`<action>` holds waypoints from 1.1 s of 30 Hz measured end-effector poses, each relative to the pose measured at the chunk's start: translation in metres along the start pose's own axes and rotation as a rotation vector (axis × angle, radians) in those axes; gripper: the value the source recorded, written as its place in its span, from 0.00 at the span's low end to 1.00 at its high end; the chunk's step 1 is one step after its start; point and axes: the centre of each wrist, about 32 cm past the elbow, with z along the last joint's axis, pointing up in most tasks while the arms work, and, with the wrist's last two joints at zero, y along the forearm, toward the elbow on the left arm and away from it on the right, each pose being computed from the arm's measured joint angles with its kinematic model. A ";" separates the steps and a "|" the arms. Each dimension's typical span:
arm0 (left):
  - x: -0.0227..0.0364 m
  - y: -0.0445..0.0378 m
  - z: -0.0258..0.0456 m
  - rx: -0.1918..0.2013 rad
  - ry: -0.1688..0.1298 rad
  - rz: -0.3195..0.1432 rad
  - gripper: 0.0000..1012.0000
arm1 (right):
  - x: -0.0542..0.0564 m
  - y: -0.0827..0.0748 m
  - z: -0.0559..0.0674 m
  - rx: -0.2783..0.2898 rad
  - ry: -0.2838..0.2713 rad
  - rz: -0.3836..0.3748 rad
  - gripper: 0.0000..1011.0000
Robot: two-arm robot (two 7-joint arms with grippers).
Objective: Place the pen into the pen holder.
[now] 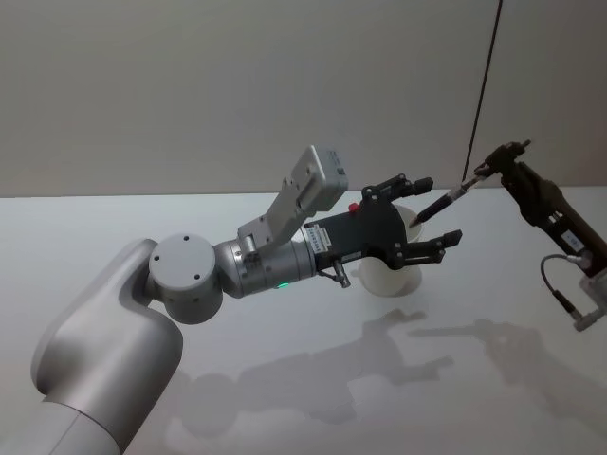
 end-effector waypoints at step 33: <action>0.0000 0.0000 0.0000 0.000 0.000 0.000 0.99 | 0.029 0.008 0.030 -0.051 -0.170 -0.070 0.12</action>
